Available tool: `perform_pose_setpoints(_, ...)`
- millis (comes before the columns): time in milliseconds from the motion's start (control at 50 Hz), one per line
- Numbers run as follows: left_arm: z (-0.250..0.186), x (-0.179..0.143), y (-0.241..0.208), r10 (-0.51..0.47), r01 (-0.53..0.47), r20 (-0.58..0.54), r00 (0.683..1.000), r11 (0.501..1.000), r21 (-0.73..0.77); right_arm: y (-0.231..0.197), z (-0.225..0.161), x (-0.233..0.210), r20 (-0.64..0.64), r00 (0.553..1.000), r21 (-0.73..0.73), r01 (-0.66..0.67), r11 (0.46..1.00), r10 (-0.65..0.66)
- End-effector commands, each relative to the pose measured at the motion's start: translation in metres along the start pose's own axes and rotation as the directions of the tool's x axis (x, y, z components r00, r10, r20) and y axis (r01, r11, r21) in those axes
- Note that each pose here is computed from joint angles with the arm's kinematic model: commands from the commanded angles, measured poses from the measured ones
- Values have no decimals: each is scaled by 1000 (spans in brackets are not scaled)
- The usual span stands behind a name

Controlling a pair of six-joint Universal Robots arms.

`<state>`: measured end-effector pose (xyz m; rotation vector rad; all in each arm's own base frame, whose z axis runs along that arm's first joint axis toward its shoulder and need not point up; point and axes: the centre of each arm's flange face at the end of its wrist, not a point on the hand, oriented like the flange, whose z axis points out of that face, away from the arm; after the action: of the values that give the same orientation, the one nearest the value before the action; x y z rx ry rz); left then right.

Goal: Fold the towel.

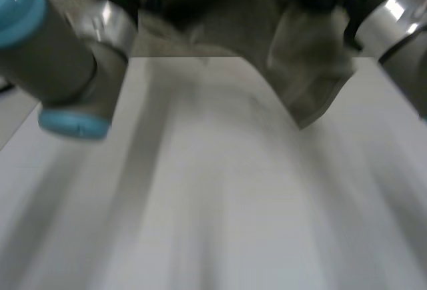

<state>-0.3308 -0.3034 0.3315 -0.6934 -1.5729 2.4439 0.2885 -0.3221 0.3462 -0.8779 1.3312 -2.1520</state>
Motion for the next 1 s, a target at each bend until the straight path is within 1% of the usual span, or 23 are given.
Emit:
perform_pose_setpoints(20,-62,26,96,-6,-31,-139,990,964,-264,65,-42,-36,114,993,-295,12,956,23)
perform_pose_setpoints(60,-87,35,123,-9,-47,-172,985,946,-321,92,-66,-51,161,987,-417,43,908,27)
perform_pose_setpoints(80,-87,35,123,-9,-47,-173,985,946,-321,92,-67,-51,161,987,-418,43,908,27)
perform_pose_setpoints(120,-106,37,142,0,-70,-188,982,928,-365,120,-90,-65,216,976,-523,89,848,31)
perform_pose_setpoints(140,-106,37,143,0,-70,-188,982,928,-366,120,-90,-65,216,976,-524,89,847,31)
perform_pose_setpoints(160,-114,38,147,11,-87,-197,980,921,-381,130,-100,-71,239,971,-562,112,819,32)
perform_pose_setpoints(180,-114,38,147,12,-87,-197,980,921,-381,130,-100,-71,239,970,-563,112,819,32)
perform_pose_setpoints(220,-123,38,152,39,-124,-217,975,910,-396,138,-113,-77,263,964,-613,127,780,50)
perform_pose_setpoints(240,-123,38,152,39,-124,-217,975,910,-396,138,-113,-77,263,964,-613,127,780,50)
perform_pose_setpoints(300,-123,32,153,65,-148,-213,975,904,-400,141,-117,-79,232,969,-642,85,762,88)
perform_pose_setpoints(340,-122,30,153,68,-149,-209,976,905,-399,143,-118,-77,140,979,-670,-15,742,146)
perform_pose_setpoints(360,-120,30,152,68,-147,-207,976,906,-396,143,-118,-77,140,979,-670,-15,742,146)
perform_pose_setpoints(400,-119,29,150,69,-145,-201,977,908,-392,145,-118,-75,86,981,-678,-72,732,177)
perform_pose_setpoints(440,-119,28,147,68,-142,-197,978,911,-387,148,-119,-74,-11,977,-686,-163,709,214)
perform_pose_setpoints(460,-119,28,147,68,-142,-197,978,911,-387,148,-119,-74,-12,977,-686,-163,709,214)
perform_pose_setpoints(500,-119,28,147,70,-142,-194,978,911,-386,153,-120,-68,-103,974,-675,-218,705,203)
perform_pose_setpoints(560,-120,28,147,67,-139,-192,979,911,-389,155,-120,-64,-145,973,-664,-231,711,181)
perform_pose_setpoints(600,-121,28,147,68,-140,-190,979,910,-391,161,-123,-57,-218,966,-659,-252,709,140)
perform_pose_setpoints(620,-121,28,147,68,-140,-190,979,910,-391,161,-123,-57,-218,966,-659,-252,709,140)
perform_pose_setpoints(660,-121,27,146,68,-138,-187,980,910,-391,167,-128,-54,-272,956,-673,-273,687,112)
perform_pose_setpoints(740,-119,23,148,58,-123,-169,984,909,-399,169,-131,-53,-301,950,-683,-277,675,85)
perform_pose_setpoints(840,-117,16,151,23,-76,-133,991,908,-412,166,-133,-47,-342,939,-679,-275,680,38)
perform_pose_setpoints(1000,-114,7,153,-3,-38,-95,995,905,-423,151,-130,-23,-399,917,-637,-260,726,-22)
